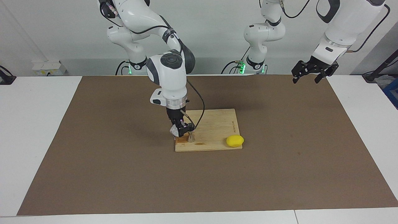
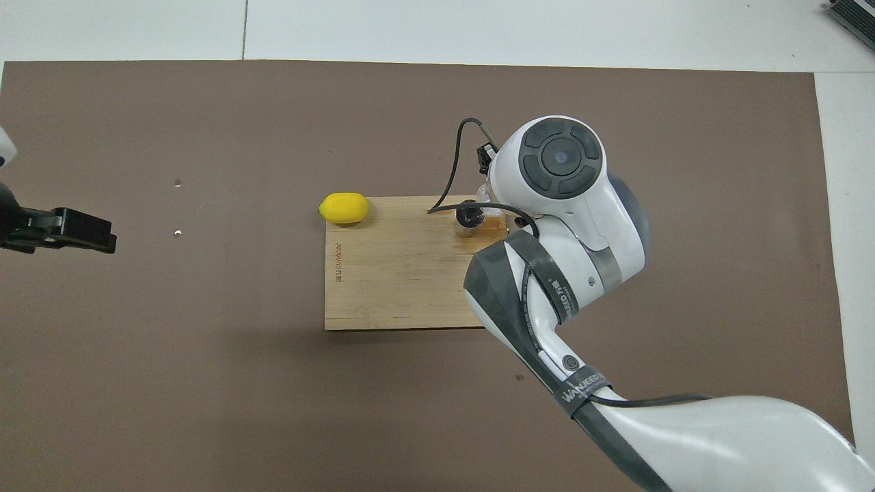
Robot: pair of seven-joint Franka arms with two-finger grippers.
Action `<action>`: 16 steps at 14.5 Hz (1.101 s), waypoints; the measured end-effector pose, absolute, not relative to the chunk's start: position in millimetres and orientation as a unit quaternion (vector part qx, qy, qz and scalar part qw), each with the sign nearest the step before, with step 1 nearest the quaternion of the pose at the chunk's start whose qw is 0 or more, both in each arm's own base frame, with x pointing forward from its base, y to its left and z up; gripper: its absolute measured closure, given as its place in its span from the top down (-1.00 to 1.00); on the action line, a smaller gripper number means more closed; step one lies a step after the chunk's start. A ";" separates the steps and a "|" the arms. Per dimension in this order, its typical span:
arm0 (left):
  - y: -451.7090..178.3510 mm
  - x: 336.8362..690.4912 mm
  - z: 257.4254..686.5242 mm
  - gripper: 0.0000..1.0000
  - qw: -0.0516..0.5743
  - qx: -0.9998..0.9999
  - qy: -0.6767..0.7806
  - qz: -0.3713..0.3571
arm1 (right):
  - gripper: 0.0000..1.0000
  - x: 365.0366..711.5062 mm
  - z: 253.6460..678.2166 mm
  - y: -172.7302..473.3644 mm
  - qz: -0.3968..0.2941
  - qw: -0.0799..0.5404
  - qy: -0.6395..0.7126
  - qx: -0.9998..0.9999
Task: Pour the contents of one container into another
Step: 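Tilt the clear cup over the metal cup with the right gripper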
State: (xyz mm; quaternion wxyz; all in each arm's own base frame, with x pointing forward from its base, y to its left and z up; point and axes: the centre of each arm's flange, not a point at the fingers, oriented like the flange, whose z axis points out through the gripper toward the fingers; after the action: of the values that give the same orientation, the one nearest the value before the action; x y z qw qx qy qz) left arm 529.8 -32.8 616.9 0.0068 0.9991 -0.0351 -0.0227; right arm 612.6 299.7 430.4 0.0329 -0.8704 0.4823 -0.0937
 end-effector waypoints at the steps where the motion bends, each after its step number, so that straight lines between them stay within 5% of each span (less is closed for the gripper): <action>1: -33.5 529.8 616.8 1.00 0.007 0.999 -0.036 -0.023 | 0.01 611.4 430.1 302.4 -0.099 0.030 0.477 -0.873; 16: -33.0 529.7 616.4 1.00 0.007 0.999 -0.035 -0.023 | 0.01 602.1 428.2 320.5 -0.161 -0.009 0.420 -0.893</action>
State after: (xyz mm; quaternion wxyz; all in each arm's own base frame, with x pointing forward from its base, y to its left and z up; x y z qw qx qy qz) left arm 529.7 -33.0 616.4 0.0068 0.9991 -0.0353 -0.0233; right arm 602.1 320.5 428.2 -0.0089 -0.8931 0.4200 -0.1607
